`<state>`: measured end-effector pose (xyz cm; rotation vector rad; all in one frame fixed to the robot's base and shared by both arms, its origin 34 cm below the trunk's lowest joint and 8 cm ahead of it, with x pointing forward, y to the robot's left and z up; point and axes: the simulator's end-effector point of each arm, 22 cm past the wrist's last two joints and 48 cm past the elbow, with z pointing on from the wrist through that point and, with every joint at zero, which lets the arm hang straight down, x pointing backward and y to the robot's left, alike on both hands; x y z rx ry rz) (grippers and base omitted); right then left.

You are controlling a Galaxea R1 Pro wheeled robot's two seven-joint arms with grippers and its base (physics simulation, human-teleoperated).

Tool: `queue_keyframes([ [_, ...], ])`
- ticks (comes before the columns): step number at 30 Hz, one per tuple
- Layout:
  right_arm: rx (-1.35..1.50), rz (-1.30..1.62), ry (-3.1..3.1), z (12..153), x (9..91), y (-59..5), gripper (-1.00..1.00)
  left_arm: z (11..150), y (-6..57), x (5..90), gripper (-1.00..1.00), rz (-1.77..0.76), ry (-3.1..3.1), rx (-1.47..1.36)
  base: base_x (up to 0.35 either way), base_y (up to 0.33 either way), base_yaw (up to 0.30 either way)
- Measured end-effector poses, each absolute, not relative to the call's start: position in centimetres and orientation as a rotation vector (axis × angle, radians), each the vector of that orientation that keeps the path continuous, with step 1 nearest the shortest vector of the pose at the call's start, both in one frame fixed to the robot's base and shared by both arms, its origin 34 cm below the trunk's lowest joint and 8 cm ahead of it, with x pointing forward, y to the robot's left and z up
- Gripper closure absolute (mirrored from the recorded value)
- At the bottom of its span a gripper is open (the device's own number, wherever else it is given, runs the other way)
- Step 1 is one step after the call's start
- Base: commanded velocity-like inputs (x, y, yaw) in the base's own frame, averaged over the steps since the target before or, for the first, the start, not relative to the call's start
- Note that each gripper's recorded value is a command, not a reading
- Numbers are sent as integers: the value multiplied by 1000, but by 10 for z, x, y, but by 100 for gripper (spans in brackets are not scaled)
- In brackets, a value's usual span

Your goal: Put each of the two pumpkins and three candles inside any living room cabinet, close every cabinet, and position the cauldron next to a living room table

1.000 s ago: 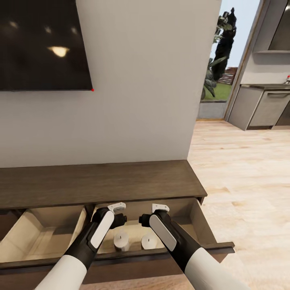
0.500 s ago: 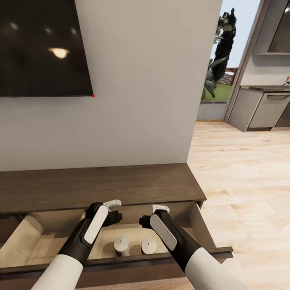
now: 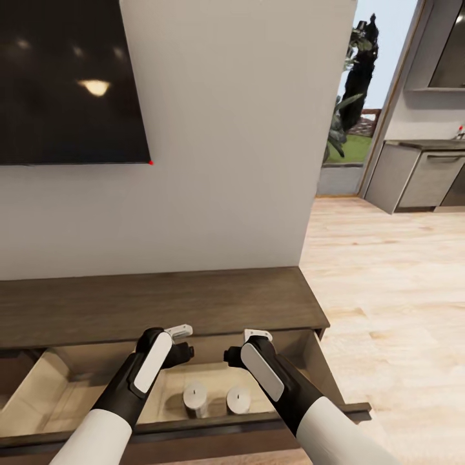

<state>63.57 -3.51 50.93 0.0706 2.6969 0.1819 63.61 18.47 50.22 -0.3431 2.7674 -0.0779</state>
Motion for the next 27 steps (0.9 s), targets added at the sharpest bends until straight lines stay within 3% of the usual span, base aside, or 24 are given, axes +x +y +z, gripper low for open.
queue_keyframes([
  [27, 43, 181, 2717, 564, 642, -34, -100, 558, 185, 646, -100, -76, 2770, -345, -20, 0, 0],
])
